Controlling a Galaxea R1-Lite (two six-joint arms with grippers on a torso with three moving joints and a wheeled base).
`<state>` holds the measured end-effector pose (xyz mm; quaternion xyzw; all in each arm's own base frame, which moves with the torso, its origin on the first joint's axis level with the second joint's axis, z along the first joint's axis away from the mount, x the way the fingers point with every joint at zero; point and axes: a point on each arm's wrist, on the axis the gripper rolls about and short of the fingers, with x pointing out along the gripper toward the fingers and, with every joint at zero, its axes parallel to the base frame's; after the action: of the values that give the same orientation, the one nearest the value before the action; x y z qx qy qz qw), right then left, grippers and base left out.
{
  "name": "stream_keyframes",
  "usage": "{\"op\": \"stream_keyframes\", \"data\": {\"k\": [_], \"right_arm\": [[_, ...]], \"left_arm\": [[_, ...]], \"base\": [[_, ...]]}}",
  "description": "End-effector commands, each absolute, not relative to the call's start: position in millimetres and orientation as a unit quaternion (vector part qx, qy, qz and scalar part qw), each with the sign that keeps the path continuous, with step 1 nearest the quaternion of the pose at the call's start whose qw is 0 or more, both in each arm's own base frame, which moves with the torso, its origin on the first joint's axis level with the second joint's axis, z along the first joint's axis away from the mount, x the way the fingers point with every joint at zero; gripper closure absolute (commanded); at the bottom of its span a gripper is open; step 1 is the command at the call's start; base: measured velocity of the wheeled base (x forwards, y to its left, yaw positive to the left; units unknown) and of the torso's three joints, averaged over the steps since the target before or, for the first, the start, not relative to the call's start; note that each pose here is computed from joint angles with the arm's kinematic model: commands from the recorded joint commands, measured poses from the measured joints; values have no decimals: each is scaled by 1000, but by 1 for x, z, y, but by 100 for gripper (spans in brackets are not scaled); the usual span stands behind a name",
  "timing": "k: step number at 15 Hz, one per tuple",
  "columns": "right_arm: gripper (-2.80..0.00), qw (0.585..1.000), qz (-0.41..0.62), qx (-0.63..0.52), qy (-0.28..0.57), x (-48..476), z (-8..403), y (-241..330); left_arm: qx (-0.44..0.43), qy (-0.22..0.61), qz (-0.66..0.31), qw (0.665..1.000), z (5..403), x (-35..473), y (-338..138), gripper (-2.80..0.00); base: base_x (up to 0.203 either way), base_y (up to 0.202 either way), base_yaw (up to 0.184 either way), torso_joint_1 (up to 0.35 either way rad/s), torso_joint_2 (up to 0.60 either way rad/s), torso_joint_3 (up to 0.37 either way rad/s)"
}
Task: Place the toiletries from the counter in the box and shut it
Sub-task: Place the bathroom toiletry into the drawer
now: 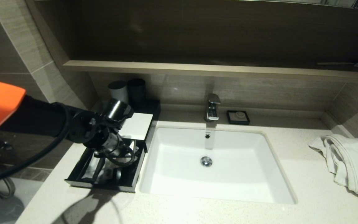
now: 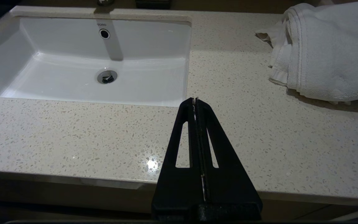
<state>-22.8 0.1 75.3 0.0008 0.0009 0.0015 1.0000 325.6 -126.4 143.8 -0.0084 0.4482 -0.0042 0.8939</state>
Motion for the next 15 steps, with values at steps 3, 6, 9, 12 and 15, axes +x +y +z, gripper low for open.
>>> {"op": "stream_keyframes", "data": {"k": [3,6,9,12,15], "right_arm": [[0,1000,2,1,1,-23,75,0],[0,1000,2,1,1,-23,75,0],[0,1000,2,1,1,-23,75,0],[0,1000,2,1,1,-23,75,0],[0,1000,2,1,1,-23,75,0]], "left_arm": [[-8,449,-3,893,137,323,-125,0],[-12,437,-6,899,131,323,-126,0],[-15,431,-6,902,130,324,-126,0],[-20,423,-4,906,127,327,-126,0],[-22,415,-7,910,121,326,-126,0]], "base": [[0,0,0,0,0,0],[0,0,0,0,0,0],[0,0,0,0,0,0],[0,0,0,0,0,0],[0,0,0,0,0,0]]}}
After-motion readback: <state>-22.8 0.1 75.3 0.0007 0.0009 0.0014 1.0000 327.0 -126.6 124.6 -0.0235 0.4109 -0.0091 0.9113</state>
